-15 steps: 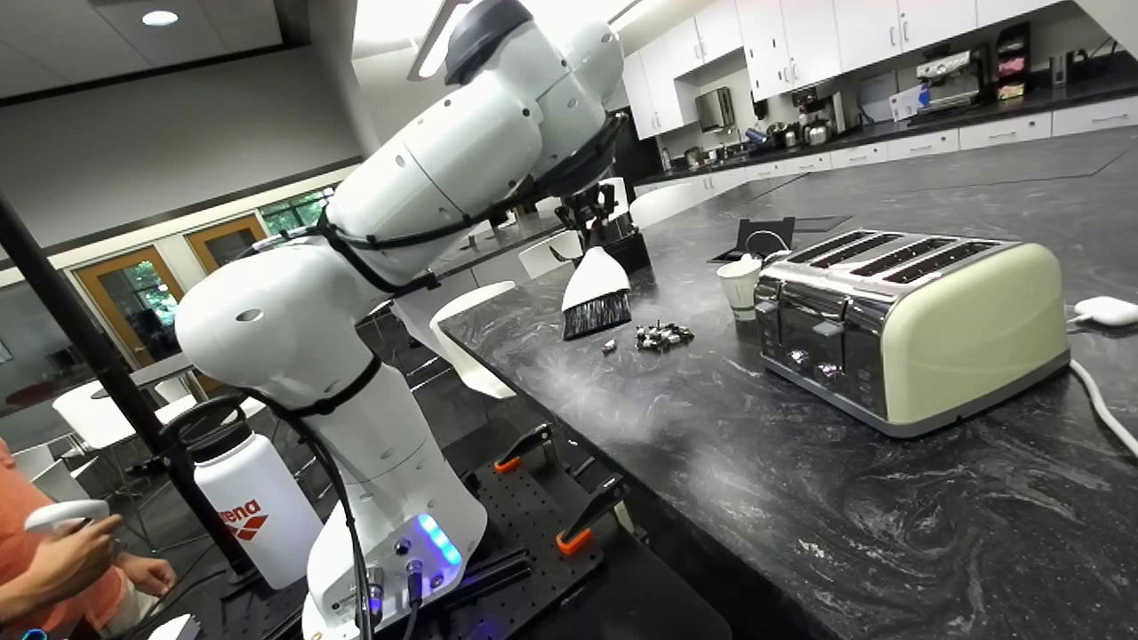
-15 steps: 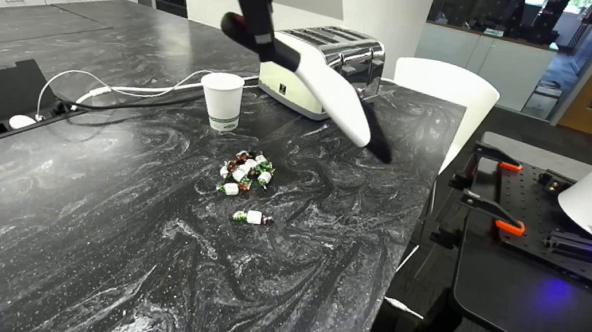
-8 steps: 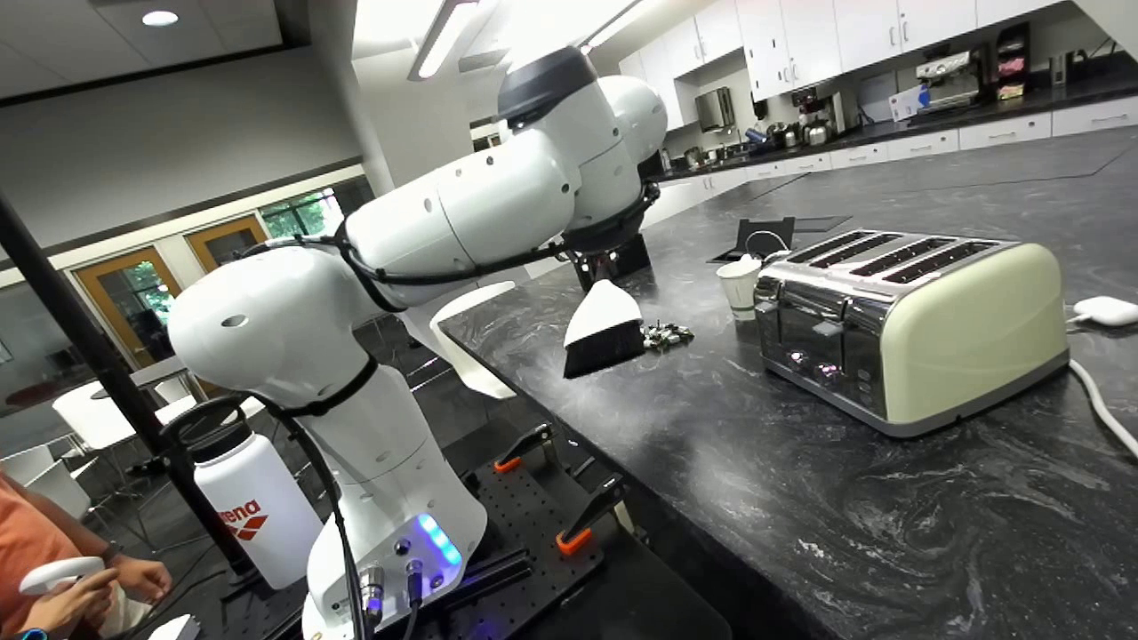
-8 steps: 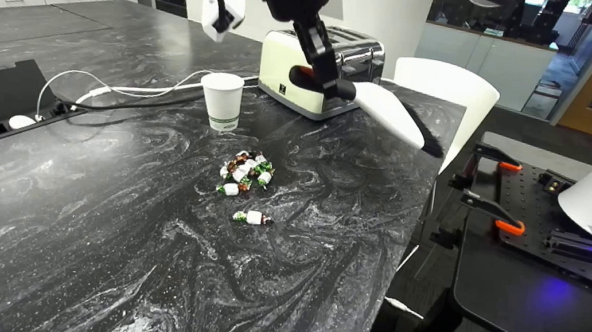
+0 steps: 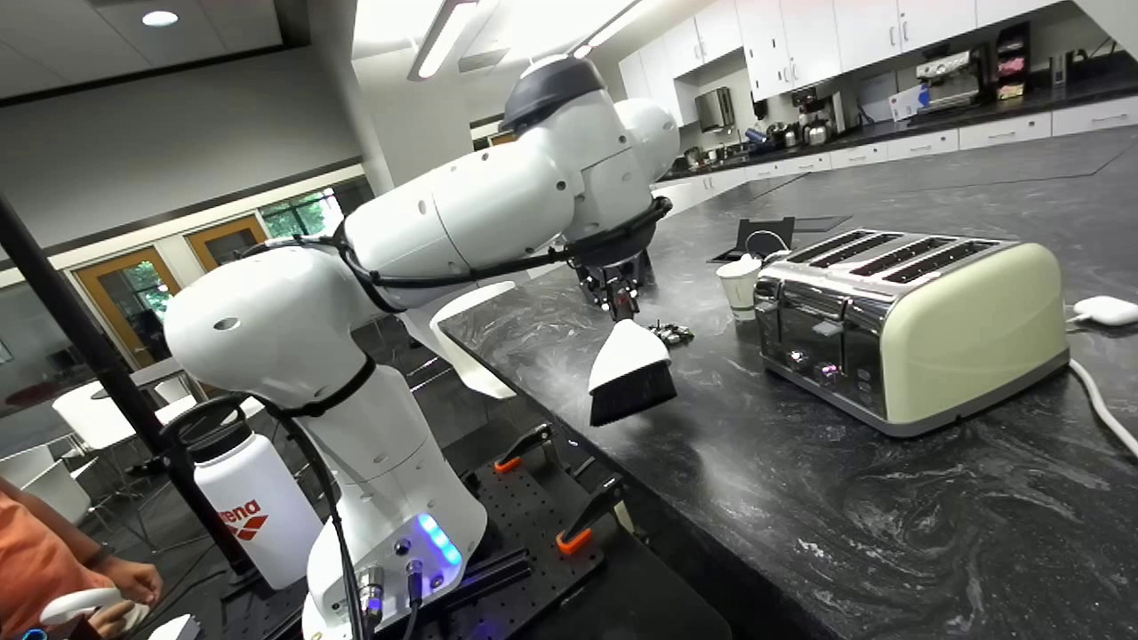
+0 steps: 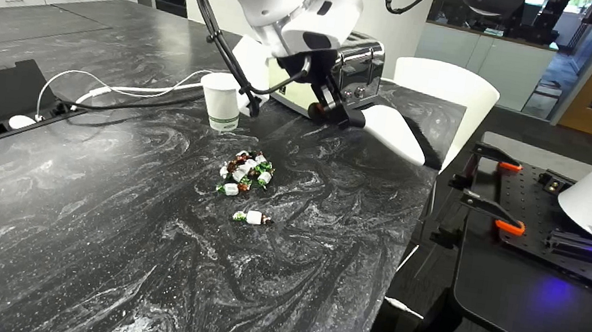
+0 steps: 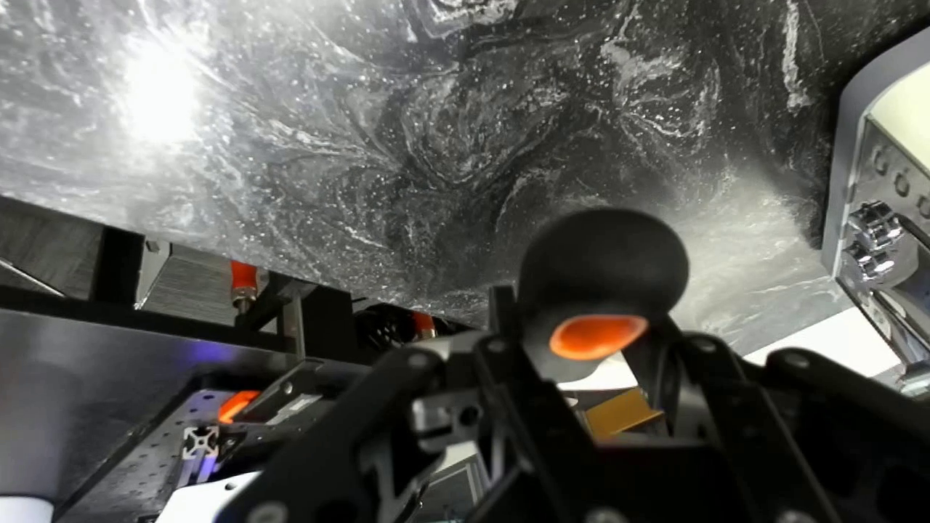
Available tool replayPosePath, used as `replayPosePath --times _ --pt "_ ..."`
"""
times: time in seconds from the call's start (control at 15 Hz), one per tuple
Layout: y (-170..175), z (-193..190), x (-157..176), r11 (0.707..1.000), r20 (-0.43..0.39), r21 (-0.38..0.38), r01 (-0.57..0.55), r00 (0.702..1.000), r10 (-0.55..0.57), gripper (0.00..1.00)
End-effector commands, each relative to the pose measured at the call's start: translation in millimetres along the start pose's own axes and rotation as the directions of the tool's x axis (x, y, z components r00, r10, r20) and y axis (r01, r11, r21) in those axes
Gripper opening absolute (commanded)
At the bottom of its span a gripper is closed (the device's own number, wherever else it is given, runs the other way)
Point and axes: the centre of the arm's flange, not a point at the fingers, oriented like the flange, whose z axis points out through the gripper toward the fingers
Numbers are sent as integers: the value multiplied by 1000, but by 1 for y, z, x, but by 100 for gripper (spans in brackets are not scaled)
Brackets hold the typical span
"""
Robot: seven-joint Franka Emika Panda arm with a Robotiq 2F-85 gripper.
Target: Use the broom to sweep the sweets away from the tables edge
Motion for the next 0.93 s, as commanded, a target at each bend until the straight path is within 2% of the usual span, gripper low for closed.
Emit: replayPosePath --times 0.0,0.6,0.67,0.73,0.8,0.87 --pt "-22 23 -20 1000 -3 18 6 1000 -6 14" --pt "-27 58 -50 999 -15 20 -29 999 29 14" --pt "-28 59 -53 999 -13 20 -32 999 32 22" --pt "-29 60 -56 999 -12 19 -36 999 37 52" --pt "-30 60 -58 999 -8 16 -40 999 41 66" --pt "-31 59 -59 999 -4 17 -47 999 47 72"
